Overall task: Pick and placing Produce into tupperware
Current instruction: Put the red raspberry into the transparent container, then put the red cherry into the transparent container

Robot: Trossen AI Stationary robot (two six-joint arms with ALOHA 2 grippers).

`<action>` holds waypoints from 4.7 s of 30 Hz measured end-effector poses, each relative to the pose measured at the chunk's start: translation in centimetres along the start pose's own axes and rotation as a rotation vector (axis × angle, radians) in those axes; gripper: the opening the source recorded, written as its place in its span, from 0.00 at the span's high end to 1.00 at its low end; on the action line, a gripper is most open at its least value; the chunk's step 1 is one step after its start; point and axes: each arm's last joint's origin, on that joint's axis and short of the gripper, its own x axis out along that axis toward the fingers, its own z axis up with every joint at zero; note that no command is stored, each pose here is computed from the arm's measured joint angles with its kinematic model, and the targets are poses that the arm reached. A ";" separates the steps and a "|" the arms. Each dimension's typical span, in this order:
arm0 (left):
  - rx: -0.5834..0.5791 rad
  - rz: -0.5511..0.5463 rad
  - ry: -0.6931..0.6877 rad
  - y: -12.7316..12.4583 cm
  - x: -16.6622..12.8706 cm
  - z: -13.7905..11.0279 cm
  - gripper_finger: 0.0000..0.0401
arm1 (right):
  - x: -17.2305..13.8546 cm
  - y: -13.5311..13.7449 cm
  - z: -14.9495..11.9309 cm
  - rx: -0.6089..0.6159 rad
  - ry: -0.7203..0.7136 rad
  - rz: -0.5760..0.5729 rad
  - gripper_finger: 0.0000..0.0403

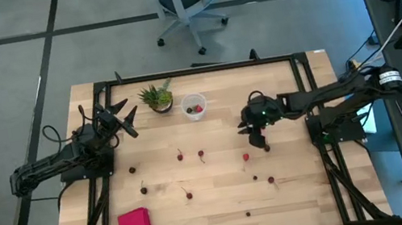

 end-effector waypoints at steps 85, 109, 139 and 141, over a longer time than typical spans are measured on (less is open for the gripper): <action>0.006 0.000 0.000 0.0 0.0 0.0 0.47 | 1.9 -2.4 15.9 -0.332 -0.160 -0.231 0.72; 0.008 0.000 0.000 0.0 0.0 0.0 0.47 | 10.7 -9.3 14.8 -0.159 0.026 -0.187 0.72; -0.080 -0.354 -0.158 -0.8 -0.3 1.8 0.47 | 4.6 -5.3 16.9 -0.246 0.018 -0.098 0.50; -0.079 -0.393 -0.167 -0.9 -0.4 2.2 0.47 | 3.8 -4.9 16.5 -0.249 0.034 -0.091 0.51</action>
